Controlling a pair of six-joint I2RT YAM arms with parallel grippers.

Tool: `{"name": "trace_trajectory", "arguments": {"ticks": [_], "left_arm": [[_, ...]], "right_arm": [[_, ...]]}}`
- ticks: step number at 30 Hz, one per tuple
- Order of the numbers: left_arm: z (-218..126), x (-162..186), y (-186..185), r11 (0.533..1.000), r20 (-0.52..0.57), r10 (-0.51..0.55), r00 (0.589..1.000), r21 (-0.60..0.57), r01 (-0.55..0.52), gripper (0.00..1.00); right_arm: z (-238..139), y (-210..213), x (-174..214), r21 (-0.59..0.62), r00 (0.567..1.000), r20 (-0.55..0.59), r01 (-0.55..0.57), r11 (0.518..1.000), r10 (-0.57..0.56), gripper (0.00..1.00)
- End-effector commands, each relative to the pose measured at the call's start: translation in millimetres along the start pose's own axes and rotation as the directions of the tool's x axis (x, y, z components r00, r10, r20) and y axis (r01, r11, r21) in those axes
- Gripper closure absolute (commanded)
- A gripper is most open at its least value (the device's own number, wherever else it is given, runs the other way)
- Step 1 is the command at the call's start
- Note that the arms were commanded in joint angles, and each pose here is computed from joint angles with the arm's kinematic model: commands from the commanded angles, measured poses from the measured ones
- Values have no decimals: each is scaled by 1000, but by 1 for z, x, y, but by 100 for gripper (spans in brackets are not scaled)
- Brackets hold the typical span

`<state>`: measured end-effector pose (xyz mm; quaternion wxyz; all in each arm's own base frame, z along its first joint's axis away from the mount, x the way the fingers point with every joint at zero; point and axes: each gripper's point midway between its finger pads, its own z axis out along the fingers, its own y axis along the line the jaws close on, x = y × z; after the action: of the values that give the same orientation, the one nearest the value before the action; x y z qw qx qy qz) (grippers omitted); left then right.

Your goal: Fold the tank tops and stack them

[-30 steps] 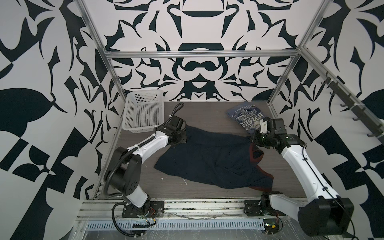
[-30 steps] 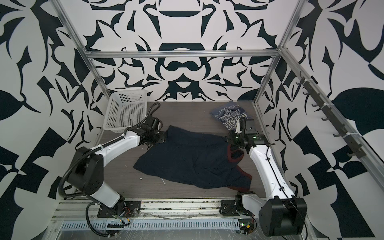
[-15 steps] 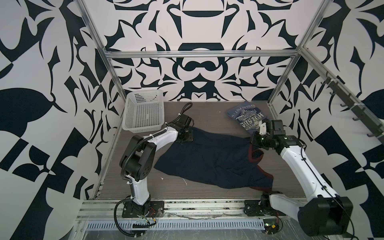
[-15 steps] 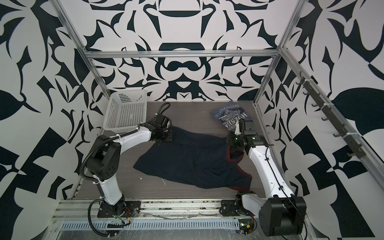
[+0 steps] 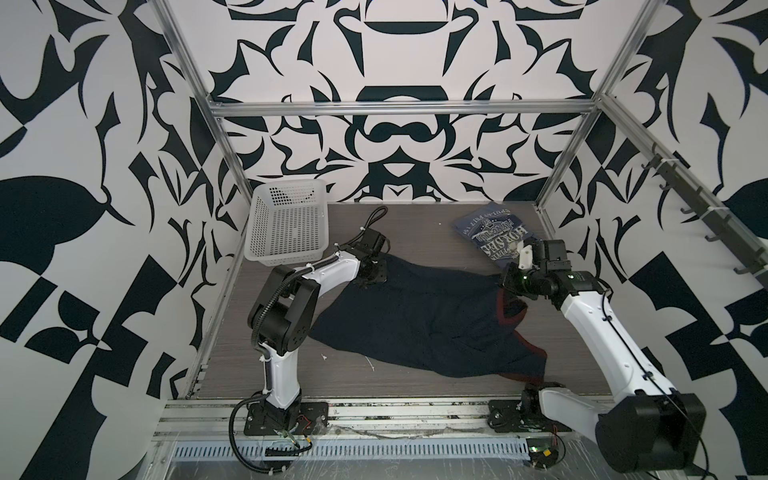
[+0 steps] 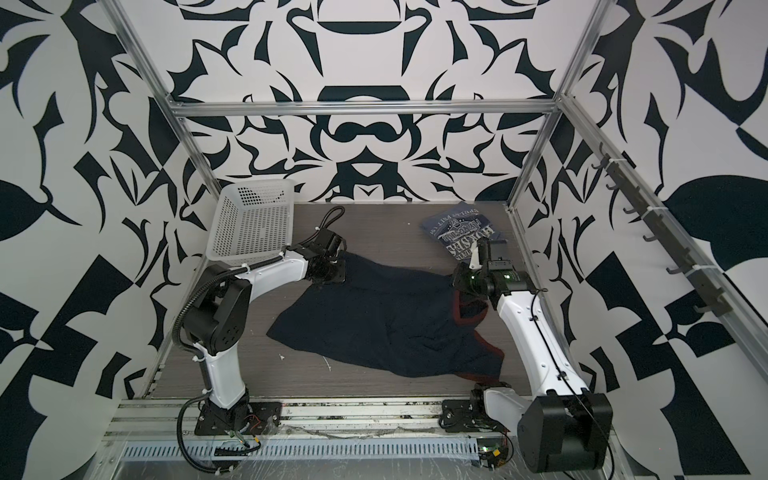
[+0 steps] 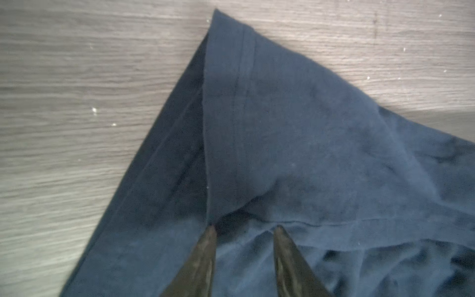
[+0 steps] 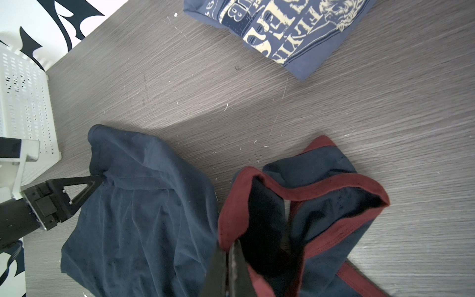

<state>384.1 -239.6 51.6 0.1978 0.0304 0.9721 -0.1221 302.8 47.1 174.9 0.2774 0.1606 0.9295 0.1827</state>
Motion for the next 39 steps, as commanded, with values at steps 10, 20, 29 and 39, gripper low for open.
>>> {"name": "trace_trajectory", "arguments": {"ticks": [10,20,29,39], "left_arm": [[1,4,6,999,-17,-27,999,-27,27,52],[7,2,-2,1000,-30,-31,999,3,31,66],[16,6,-4,999,-53,-42,998,18,43,59],[7,-4,-4,999,-6,-47,999,11,47,89]], "right_arm": [[2,1,-3,-11,1000,11,3,1000,-3,100],[2,0,-1,-9,1000,8,6,1000,-6,100],[1,0,-1,-9,1000,12,9,1000,-9,100],[-1,0,-2,-7,1000,16,9,1000,-8,100]]}}
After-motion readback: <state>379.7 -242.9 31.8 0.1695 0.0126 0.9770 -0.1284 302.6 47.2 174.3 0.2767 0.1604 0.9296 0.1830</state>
